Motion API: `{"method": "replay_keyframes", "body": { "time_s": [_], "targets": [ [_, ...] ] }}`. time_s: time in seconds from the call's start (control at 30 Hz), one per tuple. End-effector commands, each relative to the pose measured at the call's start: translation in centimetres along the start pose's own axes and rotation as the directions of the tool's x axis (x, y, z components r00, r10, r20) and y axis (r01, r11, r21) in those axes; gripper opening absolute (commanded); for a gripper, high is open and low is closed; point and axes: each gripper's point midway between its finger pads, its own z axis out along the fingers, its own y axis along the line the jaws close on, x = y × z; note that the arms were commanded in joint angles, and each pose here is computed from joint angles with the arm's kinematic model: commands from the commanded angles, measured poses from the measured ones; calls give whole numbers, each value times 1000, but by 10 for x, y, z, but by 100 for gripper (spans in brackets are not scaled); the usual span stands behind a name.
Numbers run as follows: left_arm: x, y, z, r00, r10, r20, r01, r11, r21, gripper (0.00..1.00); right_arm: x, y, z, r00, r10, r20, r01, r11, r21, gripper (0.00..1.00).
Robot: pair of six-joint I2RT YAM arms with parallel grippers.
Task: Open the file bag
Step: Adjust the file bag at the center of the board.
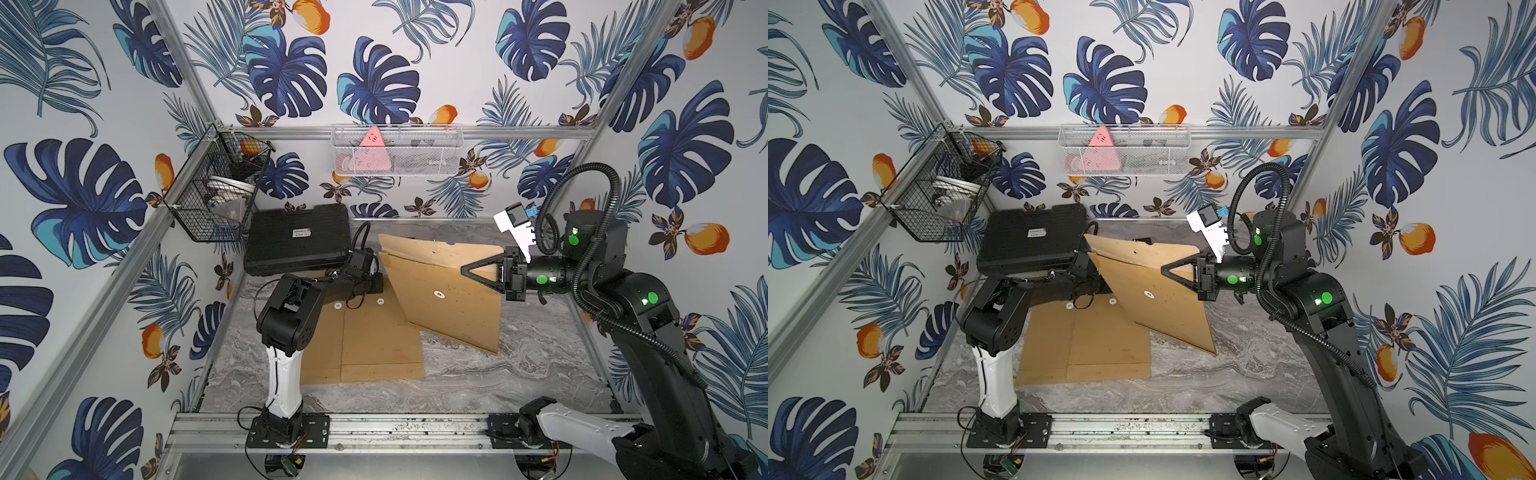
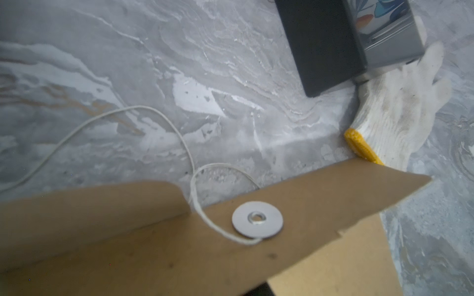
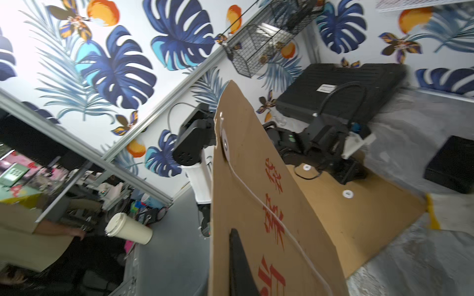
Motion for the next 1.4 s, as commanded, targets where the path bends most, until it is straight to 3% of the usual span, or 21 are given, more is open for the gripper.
{"method": "replay_keyframes", "body": {
  "time_s": [0.0,0.07,0.2,0.33,0.47,0.57,0.8,0.87,1.1,1.27,1.37],
  "targets": [
    [30,16,4,993,-11,-119,4,998,-57,12,-3,9,0,1000,-11,25,12,999,-53,0],
    [27,14,4,994,-7,-113,1,999,-48,12,6,-31,7,998,55,4,-55,992,117,0],
    [25,11,1,994,3,-106,-7,999,-37,12,45,-135,25,972,223,-78,-165,877,452,0],
    [26,11,2,994,7,-108,-11,999,-36,13,68,-223,43,941,326,-91,-211,774,597,0],
    [27,11,3,994,3,-110,-6,999,-31,13,73,-285,57,903,422,-78,-303,756,580,0],
    [28,11,3,994,2,-114,-6,999,-34,14,75,-310,71,845,520,-121,-407,774,484,0],
    [28,11,4,993,0,-116,-4,999,-38,16,107,-370,88,788,568,-238,-382,754,535,0],
    [29,11,4,993,-3,-120,-1,999,-34,17,125,-387,92,746,609,-270,-402,734,547,0],
    [19,6,-4,996,10,-86,-12,1000,-21,27,164,-418,97,674,673,-304,-419,688,593,0],
    [12,5,-8,998,17,-68,-19,999,-29,36,173,-430,91,679,679,-280,-388,656,648,23],
    [16,7,-4,996,17,-83,-20,999,-35,38,155,-421,87,737,634,-235,-374,672,639,17]
  ]
}}
